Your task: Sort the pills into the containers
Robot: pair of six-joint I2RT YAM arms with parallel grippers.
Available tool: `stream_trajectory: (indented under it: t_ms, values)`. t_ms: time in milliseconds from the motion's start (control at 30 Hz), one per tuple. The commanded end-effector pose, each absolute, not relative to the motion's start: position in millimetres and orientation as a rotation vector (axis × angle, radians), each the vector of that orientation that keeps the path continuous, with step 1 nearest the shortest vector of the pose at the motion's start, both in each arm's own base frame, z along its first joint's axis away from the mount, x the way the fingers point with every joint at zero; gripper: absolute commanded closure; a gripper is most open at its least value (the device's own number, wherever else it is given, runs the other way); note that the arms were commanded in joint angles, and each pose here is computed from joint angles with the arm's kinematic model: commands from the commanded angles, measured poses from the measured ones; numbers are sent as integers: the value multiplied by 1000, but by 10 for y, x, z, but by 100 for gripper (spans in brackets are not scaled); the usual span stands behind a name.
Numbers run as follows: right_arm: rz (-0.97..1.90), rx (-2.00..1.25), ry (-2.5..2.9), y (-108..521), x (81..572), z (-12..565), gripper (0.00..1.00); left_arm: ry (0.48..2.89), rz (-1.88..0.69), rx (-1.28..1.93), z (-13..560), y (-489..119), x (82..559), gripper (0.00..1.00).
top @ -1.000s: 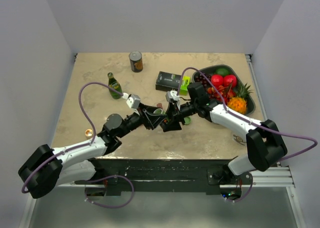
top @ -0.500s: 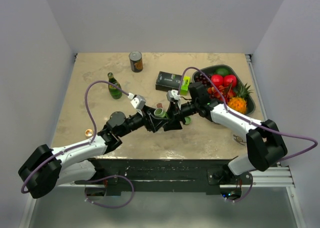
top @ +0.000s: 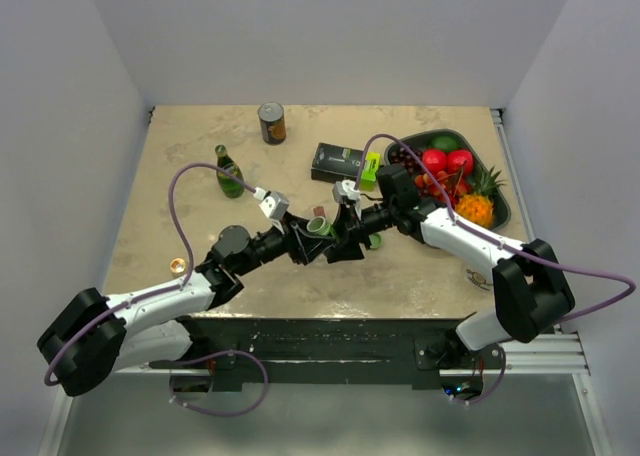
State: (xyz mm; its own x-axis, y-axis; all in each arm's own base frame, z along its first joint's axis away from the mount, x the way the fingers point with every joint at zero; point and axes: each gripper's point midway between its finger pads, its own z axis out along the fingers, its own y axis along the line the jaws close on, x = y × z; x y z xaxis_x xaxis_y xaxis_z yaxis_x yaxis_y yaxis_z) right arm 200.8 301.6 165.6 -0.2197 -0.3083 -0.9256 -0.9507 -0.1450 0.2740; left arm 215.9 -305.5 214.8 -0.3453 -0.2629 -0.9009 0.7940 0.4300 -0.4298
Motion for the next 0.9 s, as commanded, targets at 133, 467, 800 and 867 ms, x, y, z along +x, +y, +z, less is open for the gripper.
stream_trajectory:
  t_ms: [133, 467, 800, 867]
  values:
    - [1432, -1381, 1478, 3098, 2099, 1950, 19, 1329, -1332, 323, 2702, -3010, 2130, 100]
    - [1554, -1281, 1506, 3160, 2079, 2109, 12, 1309, -1301, 258, 2766, -2981, 2229, 100]
    - [1580, -1252, 1539, 3219, 2093, 2062, 29, 1283, -1275, 225, 2807, -2910, 2253, 100]
    - [1589, -1249, 1546, 3233, 2092, 2051, 24, 1276, -1274, 220, 2811, -2900, 2254, 100]
